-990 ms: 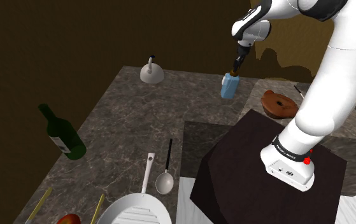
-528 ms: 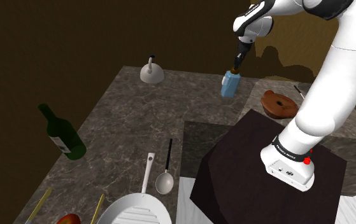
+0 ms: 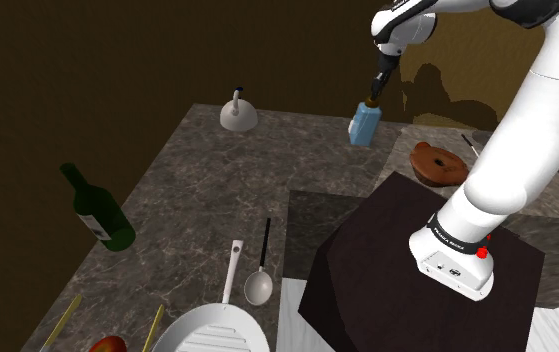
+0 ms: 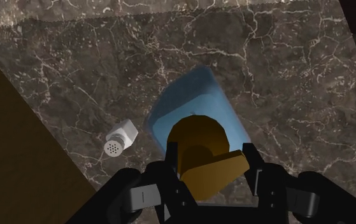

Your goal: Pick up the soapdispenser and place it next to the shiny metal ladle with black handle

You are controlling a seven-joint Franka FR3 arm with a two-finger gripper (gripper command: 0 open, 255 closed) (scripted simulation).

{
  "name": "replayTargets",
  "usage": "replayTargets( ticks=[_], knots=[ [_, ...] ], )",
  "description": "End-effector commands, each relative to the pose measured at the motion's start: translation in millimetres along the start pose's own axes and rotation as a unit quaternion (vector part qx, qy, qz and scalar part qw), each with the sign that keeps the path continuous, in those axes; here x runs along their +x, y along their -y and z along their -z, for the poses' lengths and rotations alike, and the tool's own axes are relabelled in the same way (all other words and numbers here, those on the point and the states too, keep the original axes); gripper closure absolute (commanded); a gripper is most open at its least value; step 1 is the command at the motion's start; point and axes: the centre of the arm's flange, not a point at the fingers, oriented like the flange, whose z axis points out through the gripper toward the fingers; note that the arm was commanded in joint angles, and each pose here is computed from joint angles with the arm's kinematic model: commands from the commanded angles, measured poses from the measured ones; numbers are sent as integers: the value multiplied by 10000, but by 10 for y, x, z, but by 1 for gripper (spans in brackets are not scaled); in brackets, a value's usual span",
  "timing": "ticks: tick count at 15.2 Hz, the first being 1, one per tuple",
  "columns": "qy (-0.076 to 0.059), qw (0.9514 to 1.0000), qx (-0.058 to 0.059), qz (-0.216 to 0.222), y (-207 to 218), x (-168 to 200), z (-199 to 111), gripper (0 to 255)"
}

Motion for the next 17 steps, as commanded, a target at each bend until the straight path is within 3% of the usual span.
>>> replayTargets(
  ticks=[1,17],
  knots=[
    [-1,10000,0,0,-1,-1,113,255],
    [-1,10000,0,0,6,-4,957,255]
  ],
)
